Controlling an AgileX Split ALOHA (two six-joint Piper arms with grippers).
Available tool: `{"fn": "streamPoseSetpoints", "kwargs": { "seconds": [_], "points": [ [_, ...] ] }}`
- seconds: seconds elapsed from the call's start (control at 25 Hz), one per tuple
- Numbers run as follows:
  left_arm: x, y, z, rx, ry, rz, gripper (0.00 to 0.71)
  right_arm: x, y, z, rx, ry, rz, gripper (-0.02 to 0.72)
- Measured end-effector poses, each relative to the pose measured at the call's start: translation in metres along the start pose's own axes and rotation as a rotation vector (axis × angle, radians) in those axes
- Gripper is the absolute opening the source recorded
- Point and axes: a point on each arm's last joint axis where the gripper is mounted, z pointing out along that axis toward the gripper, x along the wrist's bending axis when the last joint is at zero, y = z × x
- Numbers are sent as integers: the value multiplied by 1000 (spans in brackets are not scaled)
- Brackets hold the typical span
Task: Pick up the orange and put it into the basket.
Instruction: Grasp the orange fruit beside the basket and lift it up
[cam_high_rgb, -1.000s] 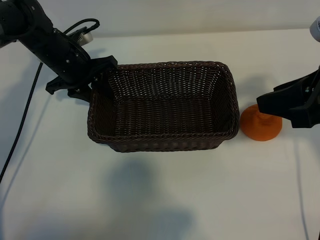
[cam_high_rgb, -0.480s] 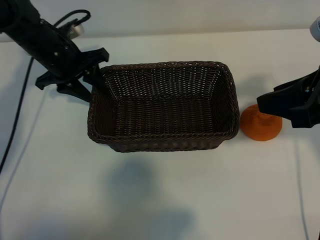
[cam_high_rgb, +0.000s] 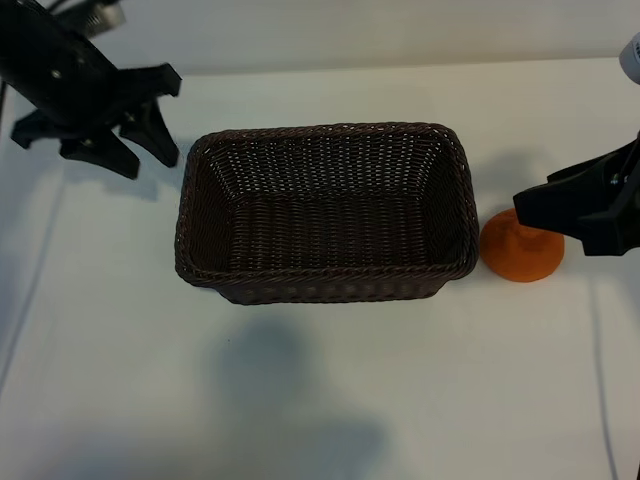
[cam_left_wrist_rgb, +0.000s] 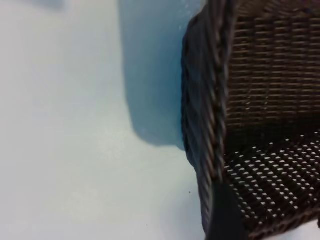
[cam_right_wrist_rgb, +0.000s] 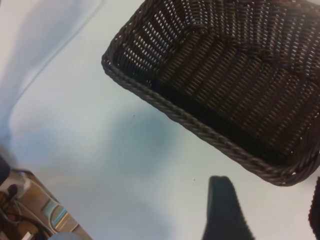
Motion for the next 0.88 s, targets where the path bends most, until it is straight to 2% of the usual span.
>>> {"fn": "streamPoseSetpoints", "kwargs": {
  "seconds": [0.16, 0.36, 0.6, 0.88],
  "points": [
    [-8, -11, -25, -69, -6, 24, 477, 0, 0, 0, 0, 0, 0, 420],
    [-17, -20, -42, -116, -46, 45, 477, 0, 0, 0, 0, 0, 0, 420],
    [-21, -20, -44, -119, -91, 53, 477, 0, 0, 0, 0, 0, 0, 420],
    [-31, -21, -45, -124, -193, 112, 477, 0, 0, 0, 0, 0, 0, 420]
  ]
}}
